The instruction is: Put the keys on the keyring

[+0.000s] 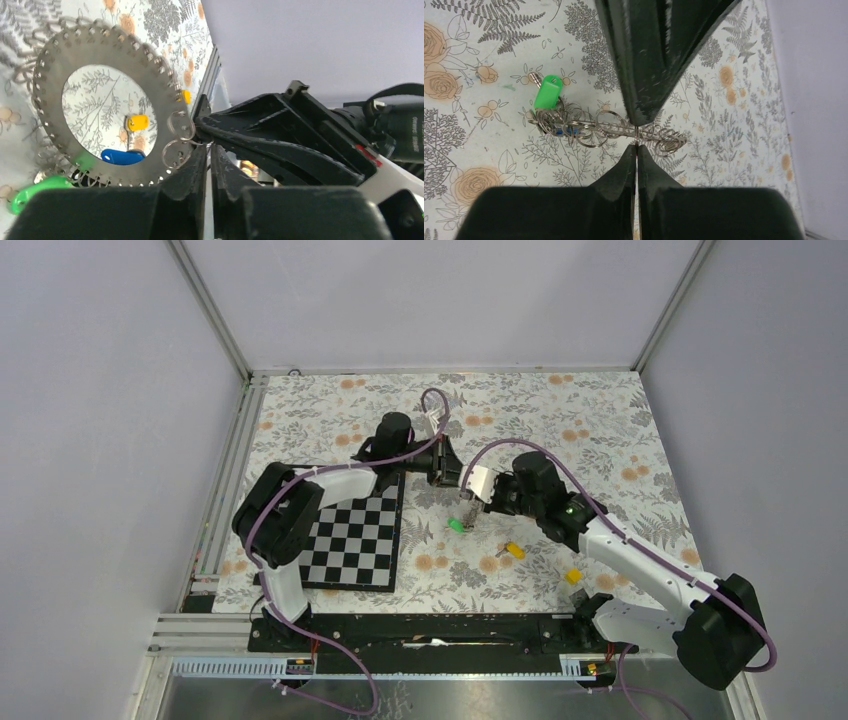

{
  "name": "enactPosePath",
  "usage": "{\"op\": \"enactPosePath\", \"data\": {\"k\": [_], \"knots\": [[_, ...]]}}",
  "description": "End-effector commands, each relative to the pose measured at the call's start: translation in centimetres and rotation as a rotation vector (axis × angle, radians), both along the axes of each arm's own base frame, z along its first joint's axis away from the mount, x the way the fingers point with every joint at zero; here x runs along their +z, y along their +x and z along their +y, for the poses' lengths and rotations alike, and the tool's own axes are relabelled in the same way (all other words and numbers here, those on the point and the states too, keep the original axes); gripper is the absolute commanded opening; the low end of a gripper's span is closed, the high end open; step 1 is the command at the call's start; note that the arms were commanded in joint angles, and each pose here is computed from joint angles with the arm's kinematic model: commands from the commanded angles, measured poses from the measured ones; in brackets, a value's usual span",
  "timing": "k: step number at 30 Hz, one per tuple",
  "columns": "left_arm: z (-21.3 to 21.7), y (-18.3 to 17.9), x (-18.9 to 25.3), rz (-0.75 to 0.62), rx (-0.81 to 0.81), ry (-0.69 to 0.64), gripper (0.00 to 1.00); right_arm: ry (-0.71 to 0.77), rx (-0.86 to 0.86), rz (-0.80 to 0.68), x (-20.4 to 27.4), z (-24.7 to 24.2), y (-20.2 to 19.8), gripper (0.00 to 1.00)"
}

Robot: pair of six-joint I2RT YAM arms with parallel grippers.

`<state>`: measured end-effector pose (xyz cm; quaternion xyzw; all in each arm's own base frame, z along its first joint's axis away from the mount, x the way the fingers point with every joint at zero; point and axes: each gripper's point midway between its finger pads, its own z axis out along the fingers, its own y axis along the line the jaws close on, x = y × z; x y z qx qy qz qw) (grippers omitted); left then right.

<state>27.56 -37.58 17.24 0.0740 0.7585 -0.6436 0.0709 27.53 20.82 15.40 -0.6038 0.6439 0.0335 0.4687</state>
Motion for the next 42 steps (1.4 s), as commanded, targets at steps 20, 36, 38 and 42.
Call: {"op": "enactPosePath", "data": {"k": [20, 36, 38, 42], "knots": [[1.0, -0.8, 7.6, -1.284, -0.395, -0.034, 0.46, 0.387, 0.085, 0.292, 6.3, 1.8, -1.2, 0.00], [0.4, -2.9, 6.8, -1.401, -0.494, -0.029, 0.30, 0.431, 0.125, 0.381, 5.9, 2.5, -1.9, 0.00], [0.3, -2.9, 6.7, -1.400, -0.497, -0.028, 0.28, 0.431, 0.123, 0.382, 5.9, 2.4, -1.9, 0.00], [0.1, -3.0, 6.6, -1.396, -0.504, -0.034, 0.22, 0.433, 0.123, 0.384, 5.9, 2.4, -1.8, 0.00]]}}
